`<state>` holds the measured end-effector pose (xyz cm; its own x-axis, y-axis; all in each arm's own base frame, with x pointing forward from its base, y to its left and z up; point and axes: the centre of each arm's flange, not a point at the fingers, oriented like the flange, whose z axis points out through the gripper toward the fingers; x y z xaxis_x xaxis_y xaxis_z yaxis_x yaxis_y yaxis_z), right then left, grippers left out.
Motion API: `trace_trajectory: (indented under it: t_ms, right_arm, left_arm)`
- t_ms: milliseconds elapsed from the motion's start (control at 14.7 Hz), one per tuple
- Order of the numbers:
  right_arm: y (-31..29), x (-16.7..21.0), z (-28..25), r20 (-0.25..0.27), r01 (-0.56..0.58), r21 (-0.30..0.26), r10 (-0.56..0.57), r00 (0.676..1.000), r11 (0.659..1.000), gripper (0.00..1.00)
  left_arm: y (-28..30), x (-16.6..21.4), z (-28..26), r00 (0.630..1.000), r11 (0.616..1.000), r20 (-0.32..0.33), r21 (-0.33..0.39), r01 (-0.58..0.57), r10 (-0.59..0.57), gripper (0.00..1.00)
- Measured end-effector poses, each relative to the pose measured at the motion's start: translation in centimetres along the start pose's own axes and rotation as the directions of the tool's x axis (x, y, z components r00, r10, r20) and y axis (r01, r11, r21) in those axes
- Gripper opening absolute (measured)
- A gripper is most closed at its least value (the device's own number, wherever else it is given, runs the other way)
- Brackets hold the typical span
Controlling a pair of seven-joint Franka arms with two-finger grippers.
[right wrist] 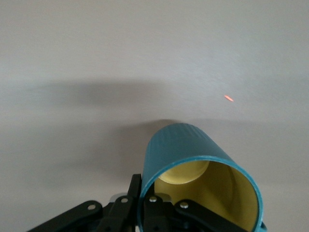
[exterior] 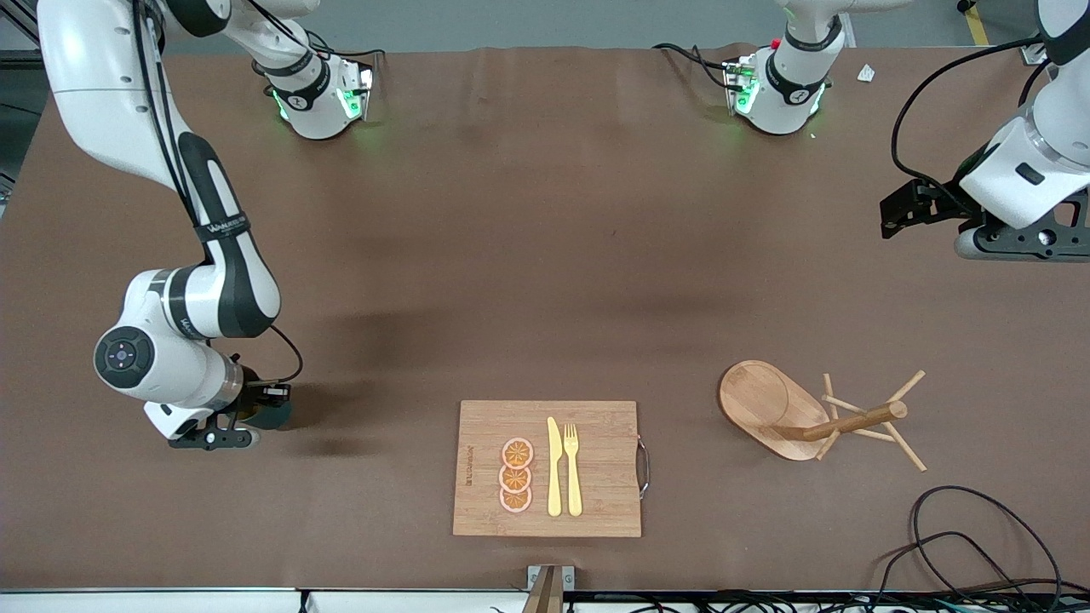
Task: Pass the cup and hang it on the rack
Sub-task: 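Carry the teal mug toward the table middle with the right gripper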
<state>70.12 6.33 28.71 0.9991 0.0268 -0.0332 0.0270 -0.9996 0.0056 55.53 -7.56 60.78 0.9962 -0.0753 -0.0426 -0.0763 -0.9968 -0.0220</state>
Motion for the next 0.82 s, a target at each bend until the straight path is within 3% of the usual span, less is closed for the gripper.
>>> trace_trajectory:
  t_ms: [272,613,817]
  right_arm:
    - [-11.7,-0.5,-6.8,0.036,-0.067,0.011,0.066,0.997,0.998,0.05]
    - [-28.1,-5.5,-9.5,0.073,-0.087,0.161,0.076,0.994,0.983,0.05]
    - [-36.5,-8.9,-9.4,0.016,-0.035,0.212,0.032,0.999,0.977,0.05]
  left_arm:
    - [0.8,0.0,-0.6,1.000,1.000,-0.016,-0.001,-0.015,0.015,1.00]
    - [2.8,0.6,0.5,0.999,0.999,0.003,-0.003,-0.050,0.050,1.00]
    - [3.1,0.9,1.2,0.998,0.998,0.015,-0.005,-0.056,0.056,1.00]
